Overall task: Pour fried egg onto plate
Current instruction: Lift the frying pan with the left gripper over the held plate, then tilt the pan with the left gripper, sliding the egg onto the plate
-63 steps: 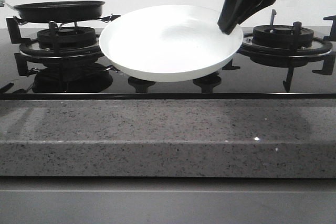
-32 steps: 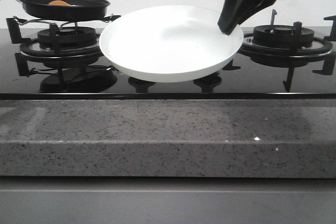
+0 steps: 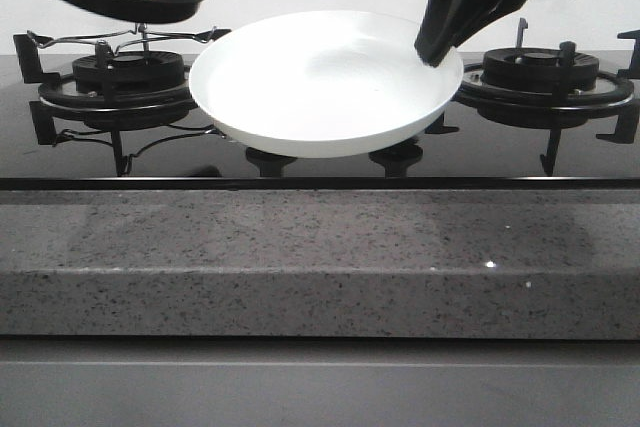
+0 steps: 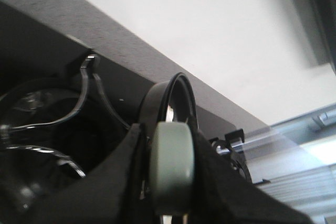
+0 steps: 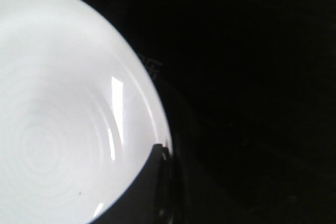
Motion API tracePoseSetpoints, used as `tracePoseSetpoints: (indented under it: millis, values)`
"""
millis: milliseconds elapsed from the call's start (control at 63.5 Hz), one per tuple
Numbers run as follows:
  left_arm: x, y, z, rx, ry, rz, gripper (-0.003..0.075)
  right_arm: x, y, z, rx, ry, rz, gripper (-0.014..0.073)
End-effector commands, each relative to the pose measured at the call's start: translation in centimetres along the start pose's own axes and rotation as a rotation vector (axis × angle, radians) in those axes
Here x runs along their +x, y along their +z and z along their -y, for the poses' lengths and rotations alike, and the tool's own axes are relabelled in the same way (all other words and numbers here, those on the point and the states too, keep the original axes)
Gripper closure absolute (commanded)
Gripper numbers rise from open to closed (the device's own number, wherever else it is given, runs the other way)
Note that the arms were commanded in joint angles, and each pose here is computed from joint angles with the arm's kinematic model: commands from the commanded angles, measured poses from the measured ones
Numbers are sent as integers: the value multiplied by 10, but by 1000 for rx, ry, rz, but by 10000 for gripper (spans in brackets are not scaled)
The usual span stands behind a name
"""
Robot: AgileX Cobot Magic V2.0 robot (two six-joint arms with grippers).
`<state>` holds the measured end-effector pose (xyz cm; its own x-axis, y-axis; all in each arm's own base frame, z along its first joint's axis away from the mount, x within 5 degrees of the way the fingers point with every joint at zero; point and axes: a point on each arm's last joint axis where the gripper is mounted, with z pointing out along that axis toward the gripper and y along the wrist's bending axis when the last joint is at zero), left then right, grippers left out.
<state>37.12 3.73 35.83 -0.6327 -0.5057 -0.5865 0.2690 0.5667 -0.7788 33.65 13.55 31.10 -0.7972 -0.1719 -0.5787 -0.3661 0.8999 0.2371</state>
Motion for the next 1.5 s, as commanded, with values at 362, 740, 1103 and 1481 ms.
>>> tracePoseSetpoints:
  millis: [362,740,1103,1481]
  values:
    - [19,-20,114,181,322,20,741,-12,-27,-8,-13,-14,118,663]
    - [49,-16,170,205,645,44,741,-12,-27,-8,-13,-14,118,663]
    - [82,0,199,232,1002,4,741,-12,-27,-8,-13,-14,118,663]
    - [93,9,209,213,1168,25,741,-12,-27,-8,-13,-14,118,663]
